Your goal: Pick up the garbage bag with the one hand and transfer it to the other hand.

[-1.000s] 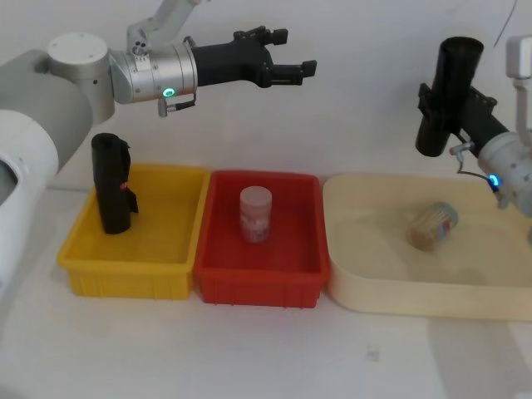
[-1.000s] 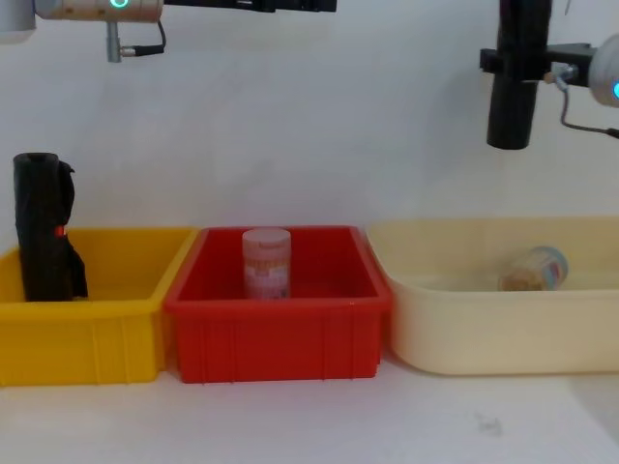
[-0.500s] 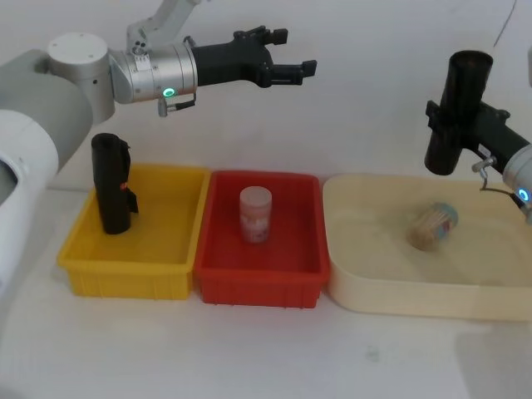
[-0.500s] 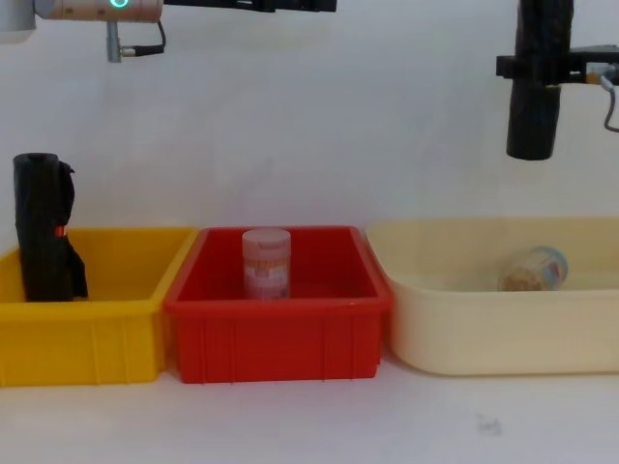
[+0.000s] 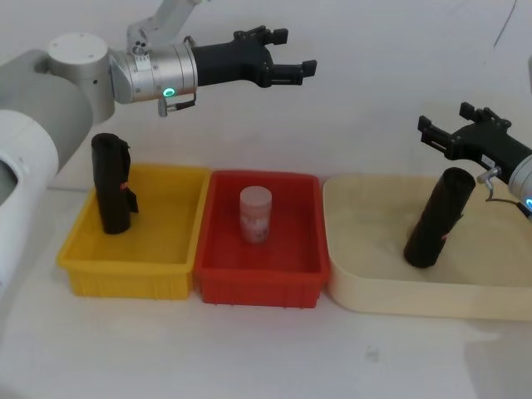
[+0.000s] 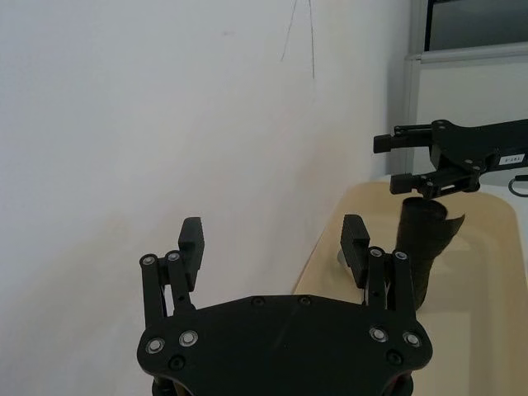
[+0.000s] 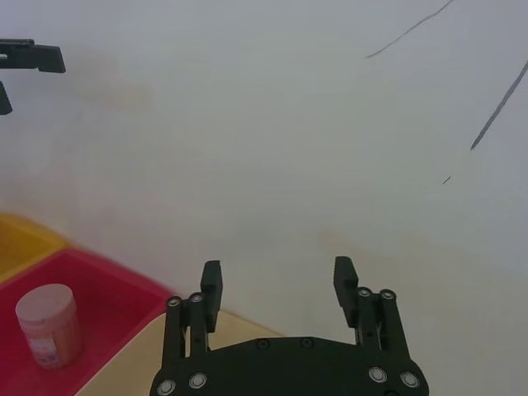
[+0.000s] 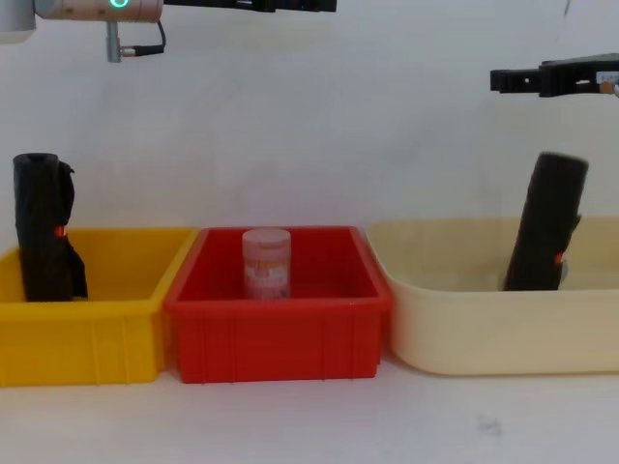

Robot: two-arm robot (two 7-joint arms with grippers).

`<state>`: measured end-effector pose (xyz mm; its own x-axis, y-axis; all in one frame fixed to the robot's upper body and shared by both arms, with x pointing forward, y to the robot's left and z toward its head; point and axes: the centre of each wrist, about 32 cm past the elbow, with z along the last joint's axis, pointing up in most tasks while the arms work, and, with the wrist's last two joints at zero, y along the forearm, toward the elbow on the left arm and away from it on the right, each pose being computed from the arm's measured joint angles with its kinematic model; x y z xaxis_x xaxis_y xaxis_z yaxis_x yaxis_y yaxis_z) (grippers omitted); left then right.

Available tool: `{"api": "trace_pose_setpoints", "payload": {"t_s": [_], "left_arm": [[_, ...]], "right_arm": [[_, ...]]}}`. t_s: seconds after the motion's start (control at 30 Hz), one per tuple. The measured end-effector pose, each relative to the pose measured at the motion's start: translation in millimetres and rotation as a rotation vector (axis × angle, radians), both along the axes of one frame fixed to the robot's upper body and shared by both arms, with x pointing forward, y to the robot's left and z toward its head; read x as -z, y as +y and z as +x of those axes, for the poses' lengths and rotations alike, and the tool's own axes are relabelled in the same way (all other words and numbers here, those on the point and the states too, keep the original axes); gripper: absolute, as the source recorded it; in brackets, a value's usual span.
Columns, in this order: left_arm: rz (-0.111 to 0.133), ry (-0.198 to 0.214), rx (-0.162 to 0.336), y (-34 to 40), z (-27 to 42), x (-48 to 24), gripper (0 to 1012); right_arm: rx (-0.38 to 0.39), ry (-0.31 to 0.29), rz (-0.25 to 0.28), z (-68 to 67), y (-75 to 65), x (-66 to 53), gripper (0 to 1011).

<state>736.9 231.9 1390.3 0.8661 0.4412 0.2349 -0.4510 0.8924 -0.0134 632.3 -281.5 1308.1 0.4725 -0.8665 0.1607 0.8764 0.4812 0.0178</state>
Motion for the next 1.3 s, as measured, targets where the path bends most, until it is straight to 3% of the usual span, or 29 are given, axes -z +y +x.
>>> {"api": "trace_pose_setpoints", "payload": {"t_s": [0.27, 1.3], "left_arm": [[0.000, 0.000, 0.000, 0.0, 0.0, 0.0, 1001], [0.000, 0.000, 0.000, 0.0, 0.0, 0.0, 1001]], "right_arm": [[-0.008, 0.007, -0.008, -2.3, -1.1, -0.2, 1001], [-0.014, 0.013, -0.016, -4.3, -2.2, -0.2, 1001]]}}
